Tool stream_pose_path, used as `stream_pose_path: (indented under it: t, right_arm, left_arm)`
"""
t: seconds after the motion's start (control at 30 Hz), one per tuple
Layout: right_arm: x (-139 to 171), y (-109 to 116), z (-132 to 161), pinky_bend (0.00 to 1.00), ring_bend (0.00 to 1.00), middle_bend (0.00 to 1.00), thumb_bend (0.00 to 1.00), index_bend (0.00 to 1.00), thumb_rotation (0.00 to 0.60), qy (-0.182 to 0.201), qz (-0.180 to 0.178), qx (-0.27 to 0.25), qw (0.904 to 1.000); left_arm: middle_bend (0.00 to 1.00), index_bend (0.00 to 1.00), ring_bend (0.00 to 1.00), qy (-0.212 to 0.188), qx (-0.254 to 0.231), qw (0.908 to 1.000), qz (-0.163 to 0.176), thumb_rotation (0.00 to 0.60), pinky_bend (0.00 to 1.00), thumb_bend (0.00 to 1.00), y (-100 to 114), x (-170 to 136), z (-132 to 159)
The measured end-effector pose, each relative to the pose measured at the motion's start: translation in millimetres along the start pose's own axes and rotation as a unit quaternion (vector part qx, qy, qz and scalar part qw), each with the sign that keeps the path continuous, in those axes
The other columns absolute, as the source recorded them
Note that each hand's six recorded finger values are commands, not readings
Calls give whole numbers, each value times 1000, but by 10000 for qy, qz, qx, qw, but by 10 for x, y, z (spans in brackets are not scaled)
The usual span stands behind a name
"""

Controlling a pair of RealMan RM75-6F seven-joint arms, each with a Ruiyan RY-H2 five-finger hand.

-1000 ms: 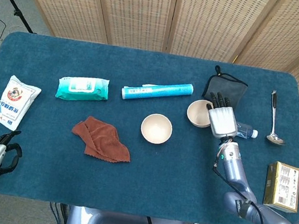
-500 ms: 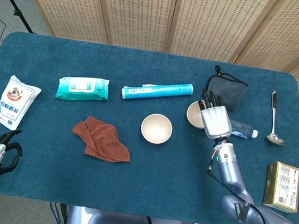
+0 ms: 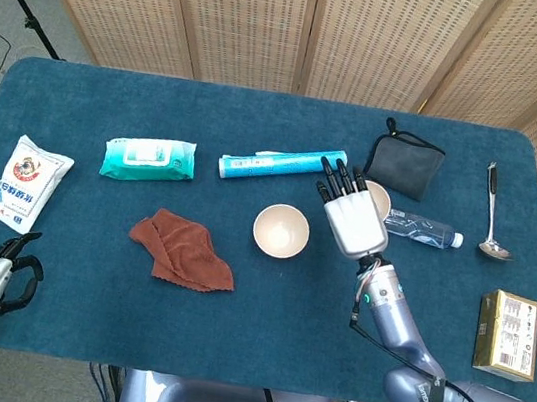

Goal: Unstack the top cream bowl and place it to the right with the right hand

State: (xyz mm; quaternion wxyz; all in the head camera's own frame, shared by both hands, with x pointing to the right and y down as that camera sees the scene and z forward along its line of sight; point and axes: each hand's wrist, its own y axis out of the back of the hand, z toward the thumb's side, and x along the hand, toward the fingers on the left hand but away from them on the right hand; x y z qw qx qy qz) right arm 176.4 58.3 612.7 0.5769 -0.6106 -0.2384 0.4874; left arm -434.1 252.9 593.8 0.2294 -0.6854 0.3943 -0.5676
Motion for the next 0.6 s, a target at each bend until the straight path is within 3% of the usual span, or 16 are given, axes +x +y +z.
stream_pose_path:
  t: [0.23,0.37,0.6]
  right_arm:
    - [421,179,173,166,0,6,311,198,600,224,-67,-371,9990]
    - [858,286,277,166,0,12,311,198,600,367,-100,-687,9969]
    - [1576,76,251,166,0,12,311,198,600,15,490,-1178,9918]
  left_arm:
    - [168,590,157,-7,-60,9997,216,600,350,514,74,-13,38]
    - [168,590,157,40,-87,9993,367,600,350,514,121,-23,58]
    - [168,590,157,33,-247,9981,569,600,350,515,172,-42,130]
